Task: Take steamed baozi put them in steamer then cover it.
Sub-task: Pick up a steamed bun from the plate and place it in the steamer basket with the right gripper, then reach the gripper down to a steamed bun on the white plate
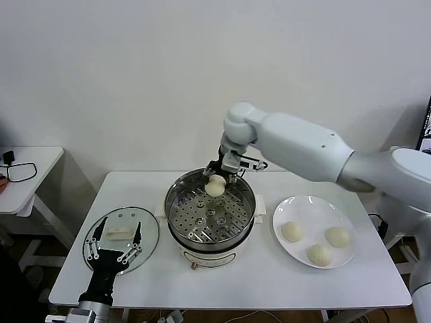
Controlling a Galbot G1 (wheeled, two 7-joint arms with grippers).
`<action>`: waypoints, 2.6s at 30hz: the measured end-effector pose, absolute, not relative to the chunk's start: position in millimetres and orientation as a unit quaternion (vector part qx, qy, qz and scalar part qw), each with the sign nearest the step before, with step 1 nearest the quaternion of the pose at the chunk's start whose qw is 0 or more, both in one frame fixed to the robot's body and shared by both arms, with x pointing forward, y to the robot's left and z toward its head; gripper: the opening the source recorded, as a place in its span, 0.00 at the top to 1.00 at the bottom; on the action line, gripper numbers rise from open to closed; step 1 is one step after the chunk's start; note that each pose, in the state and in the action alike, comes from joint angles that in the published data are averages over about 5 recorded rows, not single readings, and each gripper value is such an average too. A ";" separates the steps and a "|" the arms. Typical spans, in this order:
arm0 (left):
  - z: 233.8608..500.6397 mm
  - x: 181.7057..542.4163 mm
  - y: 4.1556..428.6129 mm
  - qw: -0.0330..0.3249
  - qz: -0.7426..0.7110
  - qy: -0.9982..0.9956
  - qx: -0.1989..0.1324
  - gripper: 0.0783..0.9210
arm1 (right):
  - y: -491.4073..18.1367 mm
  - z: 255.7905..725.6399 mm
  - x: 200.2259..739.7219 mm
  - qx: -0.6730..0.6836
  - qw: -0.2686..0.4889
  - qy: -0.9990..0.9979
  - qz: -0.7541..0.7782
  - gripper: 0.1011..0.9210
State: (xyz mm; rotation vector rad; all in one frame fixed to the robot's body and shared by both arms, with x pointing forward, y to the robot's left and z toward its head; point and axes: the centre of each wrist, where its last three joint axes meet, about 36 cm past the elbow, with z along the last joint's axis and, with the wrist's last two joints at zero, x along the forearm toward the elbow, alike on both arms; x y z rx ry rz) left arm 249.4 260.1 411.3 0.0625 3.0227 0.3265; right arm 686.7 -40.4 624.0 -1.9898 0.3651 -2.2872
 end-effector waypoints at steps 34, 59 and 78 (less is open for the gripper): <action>414.2 250.8 258.7 0.056 0.105 0.993 0.021 0.12 | -166.4 696.0 705.7 -0.634 -0.144 0.330 -0.684 0.12; 415.3 251.9 258.6 0.059 0.105 0.993 0.020 0.12 | -367.4 535.1 653.5 -0.582 -0.401 0.524 -0.476 0.12; 413.4 251.3 260.3 0.058 0.107 0.993 0.016 0.12 | -358.4 472.9 646.5 -0.560 -0.405 0.553 -0.466 0.12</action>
